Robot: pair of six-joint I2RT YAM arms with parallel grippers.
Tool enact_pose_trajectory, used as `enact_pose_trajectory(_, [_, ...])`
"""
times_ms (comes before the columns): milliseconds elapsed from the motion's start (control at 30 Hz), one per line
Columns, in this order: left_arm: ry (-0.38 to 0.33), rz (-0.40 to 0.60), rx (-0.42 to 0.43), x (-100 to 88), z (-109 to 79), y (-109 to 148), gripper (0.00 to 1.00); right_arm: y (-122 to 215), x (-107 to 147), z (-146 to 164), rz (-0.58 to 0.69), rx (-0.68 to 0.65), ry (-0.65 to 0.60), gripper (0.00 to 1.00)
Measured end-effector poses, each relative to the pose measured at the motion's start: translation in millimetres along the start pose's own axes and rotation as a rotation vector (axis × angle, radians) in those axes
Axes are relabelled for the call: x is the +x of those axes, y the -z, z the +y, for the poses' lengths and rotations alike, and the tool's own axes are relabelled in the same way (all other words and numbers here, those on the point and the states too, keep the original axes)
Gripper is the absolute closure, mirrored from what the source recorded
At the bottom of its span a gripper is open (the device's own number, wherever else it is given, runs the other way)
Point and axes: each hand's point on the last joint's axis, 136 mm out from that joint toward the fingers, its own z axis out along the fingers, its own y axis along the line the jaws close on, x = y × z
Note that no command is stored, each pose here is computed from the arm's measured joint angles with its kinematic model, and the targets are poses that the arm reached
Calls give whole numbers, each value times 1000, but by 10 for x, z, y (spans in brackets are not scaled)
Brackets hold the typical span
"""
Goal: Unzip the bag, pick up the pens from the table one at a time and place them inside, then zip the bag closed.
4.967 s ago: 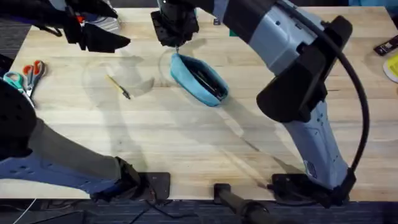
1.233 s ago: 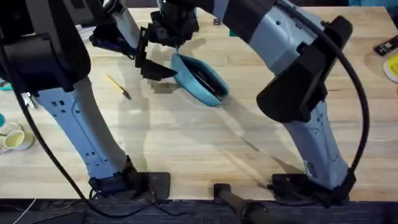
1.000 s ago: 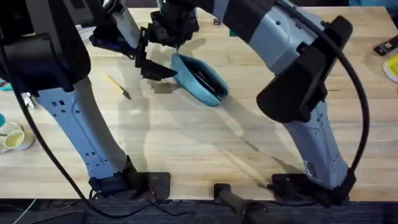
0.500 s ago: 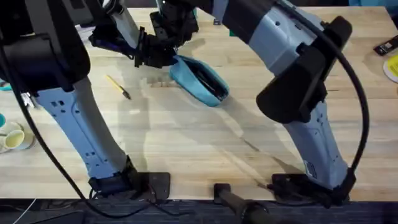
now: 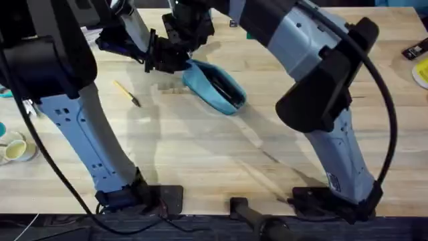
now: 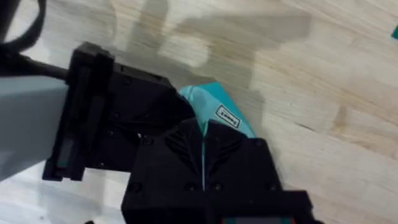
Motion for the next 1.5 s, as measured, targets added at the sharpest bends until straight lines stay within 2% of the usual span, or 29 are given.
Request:
enact_pose_trajectory(267, [0, 2, 1, 3, -2, 0, 958, 13, 87, -43, 36, 15, 59, 972])
enact_pose_trajectory(533, [2, 2, 3, 0, -7, -3, 958, 39, 280, -139, 118, 48, 122, 971])
enact_pose_trajectory(1267, [9, 0, 15, -17, -28, -34, 959, 110, 455, -234, 192, 77, 149, 969])
enact_pose_trajectory(1500, [9, 0, 15, -17, -29, -34, 958, 112, 461, -238, 194, 82, 115, 967])
